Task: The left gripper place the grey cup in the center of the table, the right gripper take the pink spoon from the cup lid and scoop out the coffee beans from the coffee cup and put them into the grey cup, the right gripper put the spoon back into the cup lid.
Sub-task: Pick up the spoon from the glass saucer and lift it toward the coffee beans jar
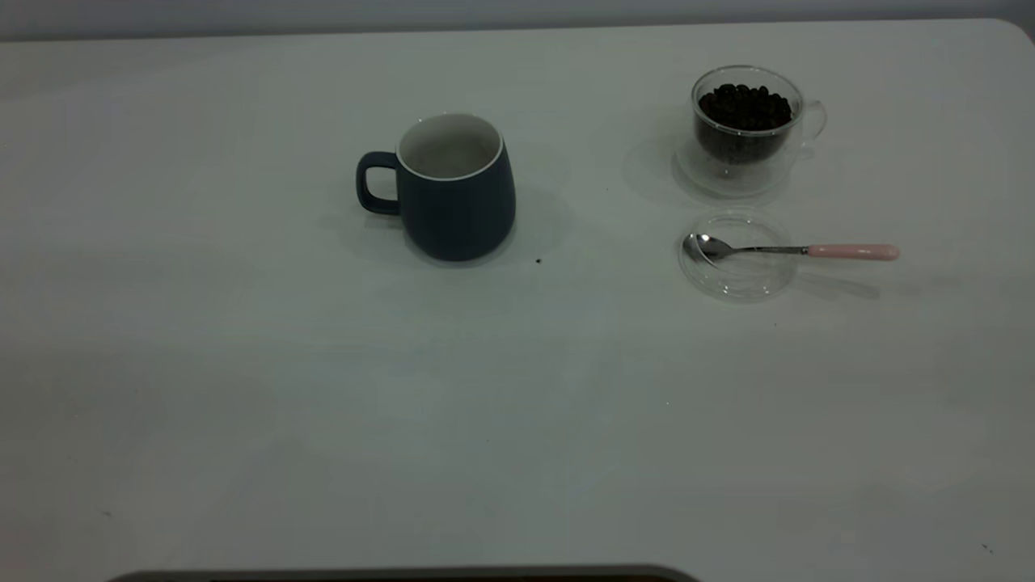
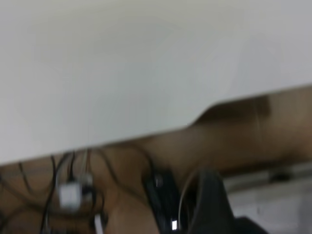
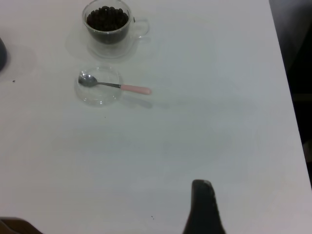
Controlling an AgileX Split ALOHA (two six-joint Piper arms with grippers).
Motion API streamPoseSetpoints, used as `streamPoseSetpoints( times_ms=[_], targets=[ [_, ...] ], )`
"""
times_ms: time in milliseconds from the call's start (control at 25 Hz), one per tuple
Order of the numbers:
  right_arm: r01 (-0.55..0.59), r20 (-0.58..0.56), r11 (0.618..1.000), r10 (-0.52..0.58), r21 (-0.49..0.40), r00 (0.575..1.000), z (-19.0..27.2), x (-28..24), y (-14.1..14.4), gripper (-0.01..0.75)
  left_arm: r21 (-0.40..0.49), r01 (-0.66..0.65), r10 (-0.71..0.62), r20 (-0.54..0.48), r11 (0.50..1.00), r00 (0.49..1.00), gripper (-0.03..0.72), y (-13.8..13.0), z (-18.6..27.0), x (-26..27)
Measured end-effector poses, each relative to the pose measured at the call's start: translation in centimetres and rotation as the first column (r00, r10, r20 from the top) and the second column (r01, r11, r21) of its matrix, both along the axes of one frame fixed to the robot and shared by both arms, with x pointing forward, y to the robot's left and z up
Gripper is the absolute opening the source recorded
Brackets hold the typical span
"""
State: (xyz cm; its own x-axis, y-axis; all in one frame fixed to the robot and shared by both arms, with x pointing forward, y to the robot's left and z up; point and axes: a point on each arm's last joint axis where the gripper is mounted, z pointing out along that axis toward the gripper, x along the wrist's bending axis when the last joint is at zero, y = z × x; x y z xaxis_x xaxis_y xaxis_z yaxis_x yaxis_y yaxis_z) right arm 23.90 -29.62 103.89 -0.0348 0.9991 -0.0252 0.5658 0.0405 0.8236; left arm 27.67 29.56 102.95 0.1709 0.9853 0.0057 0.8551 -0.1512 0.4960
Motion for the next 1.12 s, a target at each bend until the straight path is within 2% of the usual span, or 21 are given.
streamPoseSetpoints(
  times_ms=[240, 440, 600, 1120],
  targets=[
    [0.0, 0.0, 1.0, 0.0, 0.0, 1.0, 0.0, 0.0, 0.0, 0.591, -0.046, -0.001, 0.01, 0.204, 0.999, 0.979, 0.569, 0.6, 0.5, -2.9],
    [0.0, 0.0, 1.0, 0.0, 0.0, 1.0, 0.0, 0.0, 0.0, 0.591, -0.077, -0.083, 0.104, 0.341, 0.994, 0.934, 0.569, 0.9, 0.4, -5.0],
    [0.0, 0.0, 1.0, 0.0, 0.0, 1.0, 0.0, 0.0, 0.0, 0.591, -0.081, -0.133, 0.154, 0.355, 0.988, 0.922, 0.569, 0.9, 0.3, -5.4],
    [0.001, 0.0, 1.0, -0.001, 0.001, 1.0, 0.0, 0.0, 0.0, 0.591, -0.081, -0.136, 0.156, 0.352, 0.987, 0.923, 0.569, 0.9, 0.3, -5.4]
  ],
)
